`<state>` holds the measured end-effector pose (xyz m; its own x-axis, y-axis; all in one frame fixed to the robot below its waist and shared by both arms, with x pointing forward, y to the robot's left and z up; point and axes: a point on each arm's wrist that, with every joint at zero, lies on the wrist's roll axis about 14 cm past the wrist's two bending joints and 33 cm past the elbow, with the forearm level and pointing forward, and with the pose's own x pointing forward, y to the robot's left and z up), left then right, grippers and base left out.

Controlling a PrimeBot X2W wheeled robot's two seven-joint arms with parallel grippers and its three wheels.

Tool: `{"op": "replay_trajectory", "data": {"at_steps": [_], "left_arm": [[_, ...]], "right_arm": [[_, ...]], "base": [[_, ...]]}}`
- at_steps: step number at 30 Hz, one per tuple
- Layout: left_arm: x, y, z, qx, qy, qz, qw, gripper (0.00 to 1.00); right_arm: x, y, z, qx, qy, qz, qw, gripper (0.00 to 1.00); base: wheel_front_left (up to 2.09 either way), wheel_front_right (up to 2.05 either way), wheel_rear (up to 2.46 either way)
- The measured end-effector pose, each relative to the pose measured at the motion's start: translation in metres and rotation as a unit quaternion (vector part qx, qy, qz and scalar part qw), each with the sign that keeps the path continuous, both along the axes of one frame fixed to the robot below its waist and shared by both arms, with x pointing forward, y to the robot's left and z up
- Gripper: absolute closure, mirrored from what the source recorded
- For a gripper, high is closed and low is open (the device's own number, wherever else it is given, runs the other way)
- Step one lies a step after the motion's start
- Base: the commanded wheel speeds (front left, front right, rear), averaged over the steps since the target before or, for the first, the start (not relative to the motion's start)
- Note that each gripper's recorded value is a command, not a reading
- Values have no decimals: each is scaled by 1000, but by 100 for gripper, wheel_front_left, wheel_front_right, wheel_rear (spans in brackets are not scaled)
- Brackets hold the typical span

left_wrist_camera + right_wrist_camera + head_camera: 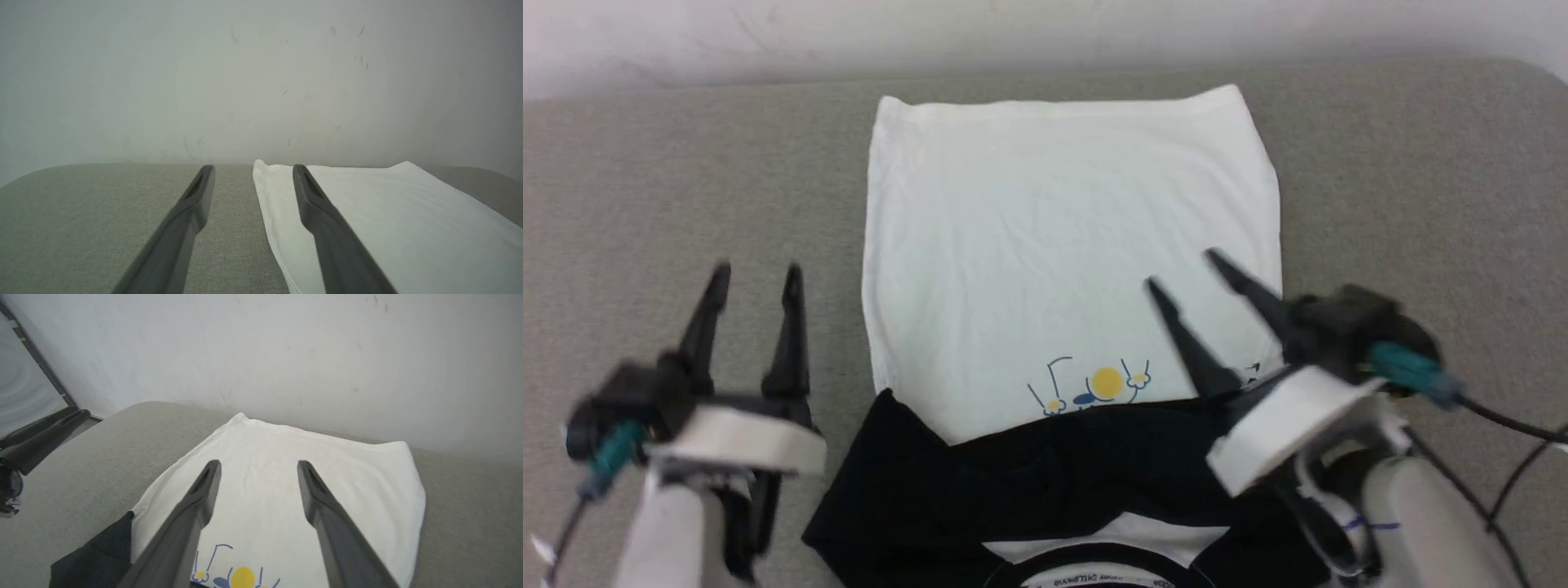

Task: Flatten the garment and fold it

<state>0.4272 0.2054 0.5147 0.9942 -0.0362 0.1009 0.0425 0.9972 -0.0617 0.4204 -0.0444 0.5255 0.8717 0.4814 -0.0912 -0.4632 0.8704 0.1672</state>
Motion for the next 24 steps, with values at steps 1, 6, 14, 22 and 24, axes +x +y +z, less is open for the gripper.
{"op": "replay_trajectory", "data": {"at_steps": [1, 6, 14, 22, 24], "left_arm": [[10, -3, 6, 10, -3, -12, 1000, 0], [67, -16, 30, 66, 12, -65, 996, 0], [149, -35, 12, 137, 141, -132, 971, 0], [202, -33, -36, 122, 272, -132, 945, 0], [211, -36, -46, 111, 295, -126, 941, 0]], "right_arm": [[4, -13, 3, 1, -10, -21, 1000, 0], [15, -54, 3, -6, -30, -87, 996, 0], [31, -92, -15, 3, -26, -143, 989, 0], [40, -114, -38, 0, -9, -173, 985, 0], [40, -122, -43, -3, -5, -183, 983, 0]], "base": [[0, 0, 0], [0, 0, 0], [0, 0, 0], [0, 0, 0], [0, 0, 0]]}}
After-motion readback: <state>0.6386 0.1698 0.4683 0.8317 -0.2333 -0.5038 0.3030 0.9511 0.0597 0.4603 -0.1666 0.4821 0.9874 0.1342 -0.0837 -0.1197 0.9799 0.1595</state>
